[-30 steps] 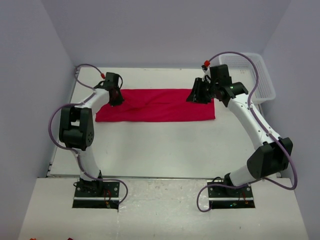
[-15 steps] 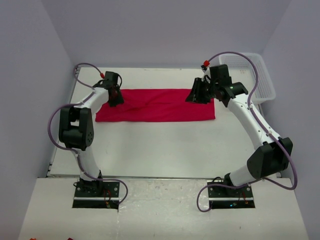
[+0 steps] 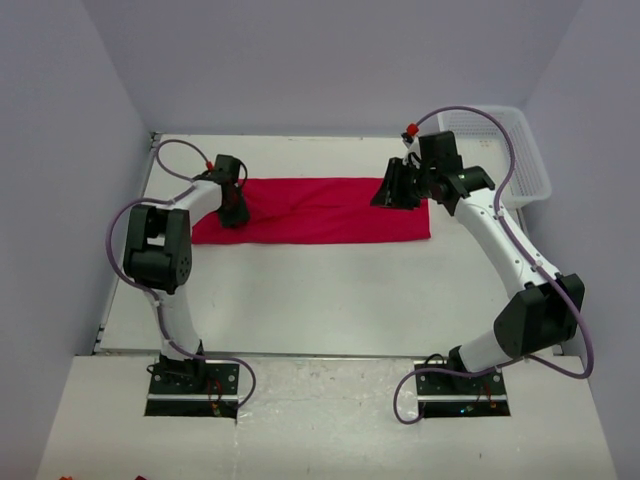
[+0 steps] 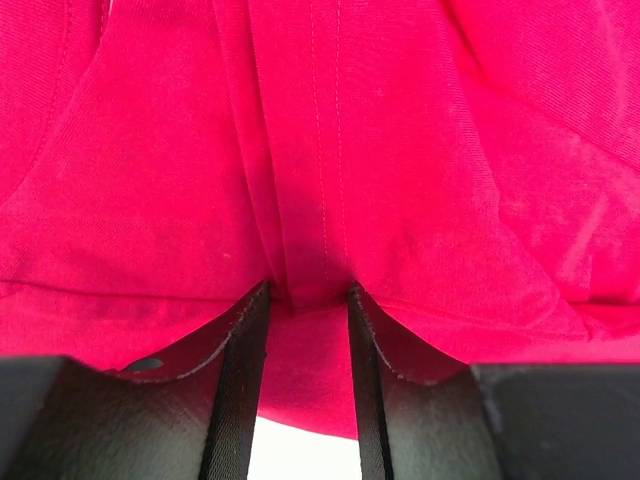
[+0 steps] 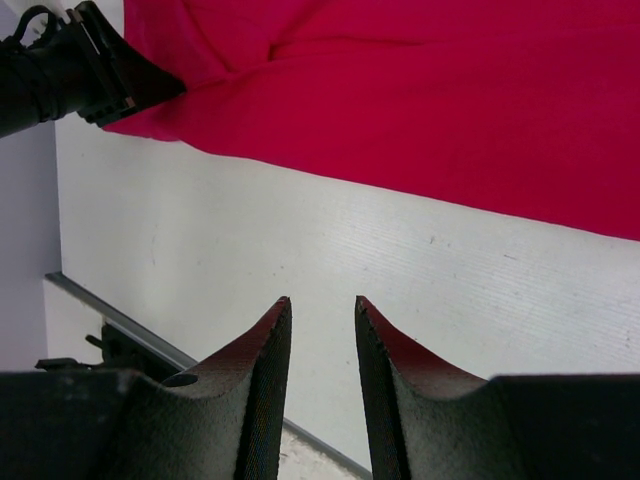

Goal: Fold and stack the t-shirts
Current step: Fold the other side of the tshirt into a rectangle

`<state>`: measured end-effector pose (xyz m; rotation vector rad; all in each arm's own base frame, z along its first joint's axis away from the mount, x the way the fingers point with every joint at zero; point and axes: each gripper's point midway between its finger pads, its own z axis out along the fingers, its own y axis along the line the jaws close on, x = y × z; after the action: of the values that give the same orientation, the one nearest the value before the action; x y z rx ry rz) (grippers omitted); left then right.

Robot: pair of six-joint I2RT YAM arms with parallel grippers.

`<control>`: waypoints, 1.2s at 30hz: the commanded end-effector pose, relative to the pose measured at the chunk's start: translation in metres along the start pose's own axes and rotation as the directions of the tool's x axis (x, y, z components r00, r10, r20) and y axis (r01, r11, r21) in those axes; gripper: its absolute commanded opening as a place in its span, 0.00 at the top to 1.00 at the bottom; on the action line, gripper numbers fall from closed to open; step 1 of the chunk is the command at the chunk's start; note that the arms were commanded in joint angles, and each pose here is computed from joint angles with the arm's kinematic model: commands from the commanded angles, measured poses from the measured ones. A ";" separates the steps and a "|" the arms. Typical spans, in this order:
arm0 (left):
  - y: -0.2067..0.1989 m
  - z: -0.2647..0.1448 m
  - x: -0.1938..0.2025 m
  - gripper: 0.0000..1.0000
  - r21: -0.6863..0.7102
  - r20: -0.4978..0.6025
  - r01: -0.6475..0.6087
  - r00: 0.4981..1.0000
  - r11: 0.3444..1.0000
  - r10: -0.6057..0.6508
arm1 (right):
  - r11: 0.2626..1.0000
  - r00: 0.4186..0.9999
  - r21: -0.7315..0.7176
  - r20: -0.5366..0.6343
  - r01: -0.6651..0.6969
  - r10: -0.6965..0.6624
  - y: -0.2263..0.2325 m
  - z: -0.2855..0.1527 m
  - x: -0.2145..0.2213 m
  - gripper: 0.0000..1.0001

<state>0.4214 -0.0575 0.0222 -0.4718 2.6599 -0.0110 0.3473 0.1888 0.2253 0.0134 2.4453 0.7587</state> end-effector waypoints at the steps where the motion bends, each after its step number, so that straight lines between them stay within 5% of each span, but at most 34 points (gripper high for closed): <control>1: 0.000 0.002 -0.003 0.62 0.008 0.011 0.016 1.000 1.000 -0.016 | 0.999 1.000 -0.052 0.024 -0.004 0.005 0.009 -0.003 -0.007 0.66; 5: 0.000 0.007 0.000 0.69 0.008 0.006 0.012 1.000 1.000 -0.012 | 0.998 1.000 -0.058 0.016 -0.008 0.009 0.009 -0.001 -0.004 0.66; 12: -0.011 -0.003 -0.009 1.00 0.072 0.038 0.016 0.999 0.997 -0.019 | 0.998 1.000 -0.057 0.010 -0.012 0.012 0.008 0.002 -0.002 0.66; 29: -0.046 -0.074 -0.070 1.00 0.226 0.201 -0.036 0.979 0.973 -0.011 | 0.998 1.000 -0.059 -0.006 -0.023 0.023 0.005 0.009 0.000 0.66; 36: -0.077 -0.054 -0.095 1.00 0.321 0.228 -0.111 0.973 0.940 0.037 | 0.998 1.000 -0.053 -0.012 -0.020 0.020 0.004 0.010 0.000 0.66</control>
<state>0.4774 -0.0896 0.1102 -0.3529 2.4458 -0.2712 0.3470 0.1953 0.2162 0.0250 2.4589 0.8168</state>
